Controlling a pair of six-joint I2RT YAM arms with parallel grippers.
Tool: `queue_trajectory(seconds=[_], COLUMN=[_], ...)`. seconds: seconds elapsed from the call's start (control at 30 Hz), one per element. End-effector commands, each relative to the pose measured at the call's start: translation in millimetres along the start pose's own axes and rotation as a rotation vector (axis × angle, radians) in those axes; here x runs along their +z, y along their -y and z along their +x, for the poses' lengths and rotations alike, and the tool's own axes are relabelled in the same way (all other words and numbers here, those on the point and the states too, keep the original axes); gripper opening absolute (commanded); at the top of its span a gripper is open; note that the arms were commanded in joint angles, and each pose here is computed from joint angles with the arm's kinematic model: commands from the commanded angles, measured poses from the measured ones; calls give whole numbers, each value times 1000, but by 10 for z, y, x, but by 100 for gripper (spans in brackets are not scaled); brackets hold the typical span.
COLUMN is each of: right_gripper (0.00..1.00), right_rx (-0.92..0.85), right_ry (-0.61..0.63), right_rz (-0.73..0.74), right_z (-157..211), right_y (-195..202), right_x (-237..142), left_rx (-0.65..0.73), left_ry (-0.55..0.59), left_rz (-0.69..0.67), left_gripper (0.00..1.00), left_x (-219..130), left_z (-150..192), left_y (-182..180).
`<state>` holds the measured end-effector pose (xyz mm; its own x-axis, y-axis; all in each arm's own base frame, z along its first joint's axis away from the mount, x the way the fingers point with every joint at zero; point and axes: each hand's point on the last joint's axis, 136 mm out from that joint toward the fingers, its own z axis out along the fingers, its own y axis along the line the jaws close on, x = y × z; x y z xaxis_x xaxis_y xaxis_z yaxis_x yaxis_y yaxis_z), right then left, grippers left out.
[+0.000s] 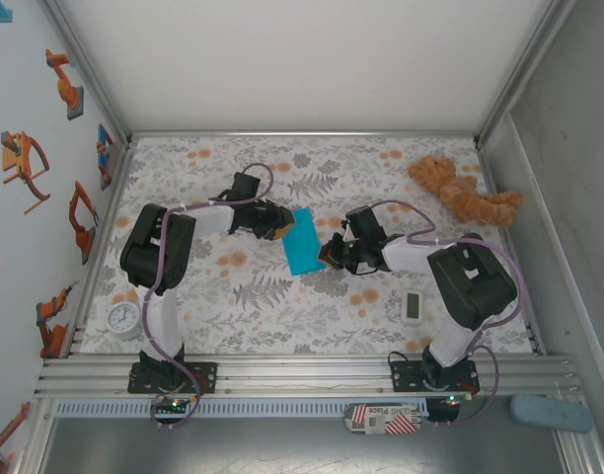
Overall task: Fold a paper plane with a square sheet of paper (pick it up from the middle)
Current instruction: Fold the triangle a second time at the center of the table.
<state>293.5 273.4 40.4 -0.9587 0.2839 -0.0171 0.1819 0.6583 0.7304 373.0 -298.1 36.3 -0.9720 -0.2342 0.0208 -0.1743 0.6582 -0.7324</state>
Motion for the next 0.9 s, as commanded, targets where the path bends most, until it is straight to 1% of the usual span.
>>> queue_trajectory(seconds=[0.0,0.23,0.3,0.4,0.63,0.87], right_gripper=[0,0,0,0,0,0], right_rx=[-35,-71,-87,-96,-114,-116], right_ry=[6,-17,-27,-38,-58,-33], right_rz=[-5,-20,-25,-34,-49,-47], right_z=[8,13,11,-4,-37,-127], right_y=[-78,-187,-251,-329,-468,-519], right_x=[-43,-10,12,62,225,379], left_rx=[-4,-11,-10,-15,-12,-11], left_ry=[-35,-59,-67,-73,-73,-68], left_rz=[-41,-112,-126,-142,-151,-166], left_gripper=[35,34,30,28,25,22], left_x=[82,136,150,161,164,154], left_z=[61,113,131,147,147,148], left_y=[-115,-284,-322,-372,-394,-427])
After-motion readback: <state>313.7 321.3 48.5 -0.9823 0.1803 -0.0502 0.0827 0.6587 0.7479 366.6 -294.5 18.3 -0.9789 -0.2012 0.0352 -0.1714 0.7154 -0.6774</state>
